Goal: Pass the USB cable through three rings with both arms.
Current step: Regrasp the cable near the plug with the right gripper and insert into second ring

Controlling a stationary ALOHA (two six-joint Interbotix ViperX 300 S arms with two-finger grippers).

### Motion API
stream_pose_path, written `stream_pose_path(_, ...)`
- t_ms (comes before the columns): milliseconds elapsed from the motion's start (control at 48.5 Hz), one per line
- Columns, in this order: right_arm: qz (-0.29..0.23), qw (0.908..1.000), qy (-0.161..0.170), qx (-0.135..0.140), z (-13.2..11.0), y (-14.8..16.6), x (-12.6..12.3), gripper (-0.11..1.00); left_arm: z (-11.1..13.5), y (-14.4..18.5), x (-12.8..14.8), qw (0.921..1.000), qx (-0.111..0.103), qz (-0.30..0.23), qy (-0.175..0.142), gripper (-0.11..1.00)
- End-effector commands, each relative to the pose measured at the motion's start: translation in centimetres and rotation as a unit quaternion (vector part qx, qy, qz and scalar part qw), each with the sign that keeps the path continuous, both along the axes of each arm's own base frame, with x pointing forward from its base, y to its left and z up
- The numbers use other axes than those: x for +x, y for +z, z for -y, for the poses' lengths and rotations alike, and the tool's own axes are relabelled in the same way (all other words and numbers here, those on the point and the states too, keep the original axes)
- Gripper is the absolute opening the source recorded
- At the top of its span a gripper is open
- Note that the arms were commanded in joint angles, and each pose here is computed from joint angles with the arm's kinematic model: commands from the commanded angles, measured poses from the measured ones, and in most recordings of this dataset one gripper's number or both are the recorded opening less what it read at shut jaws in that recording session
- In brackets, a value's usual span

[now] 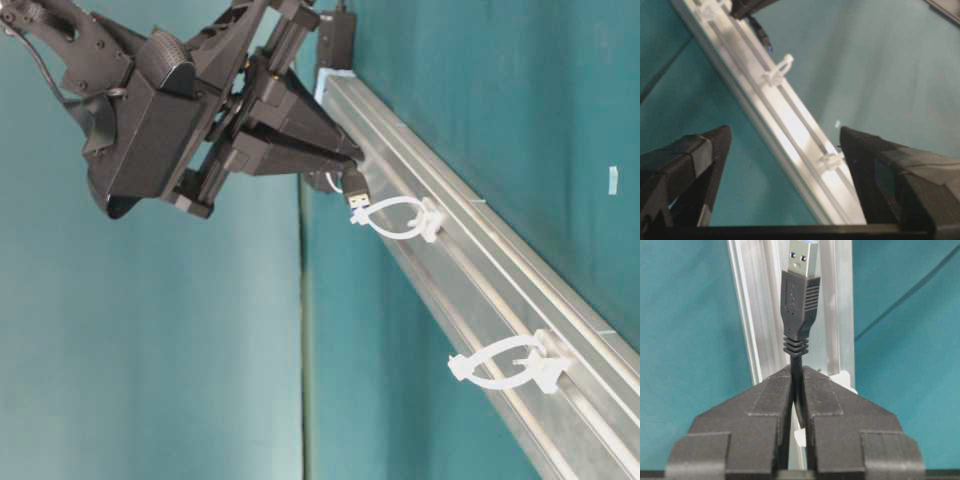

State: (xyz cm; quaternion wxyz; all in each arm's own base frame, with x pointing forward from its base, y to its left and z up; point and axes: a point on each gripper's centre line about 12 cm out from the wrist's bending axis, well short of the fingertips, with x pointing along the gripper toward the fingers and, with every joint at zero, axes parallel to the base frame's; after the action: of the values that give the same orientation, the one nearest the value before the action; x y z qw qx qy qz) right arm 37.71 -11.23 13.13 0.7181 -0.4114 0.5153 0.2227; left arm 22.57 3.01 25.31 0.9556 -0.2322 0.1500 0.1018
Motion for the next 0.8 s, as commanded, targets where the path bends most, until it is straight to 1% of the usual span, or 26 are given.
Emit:
stream_pose_path(0,-0.006,0.9999,0.013,0.000,-0.7,-0.4,0.3,0.07,0.0,0.6,0.0,0.9999,0.005,0.010,-0.001,0.94)
stream_pose_path(248,-0.015,0.9996,0.025,0.002,-1.5,-1.3,0.9,0.07,0.0,0.7,-0.1,0.9999,0.005,0.014,-0.001,0.92)
stream_pose_path(495,-0.008,0.9993,0.036,0.000,-2.4,-1.2,1.3,0.07,0.1,1.3,-0.5,0.9996,0.006,0.026,-0.001,0.92)
stream_pose_path(640,0.011,0.9996,0.026,0.003,-2.3,-1.0,1.6,0.07,0.1,1.5,-0.8,0.9996,0.005,0.027,-0.001,0.92)
stream_pose_path(784,0.013,0.9995,0.029,0.002,-2.5,-1.0,1.7,0.07,0.1,1.5,-0.9,0.9997,0.003,0.023,0.000,0.92)
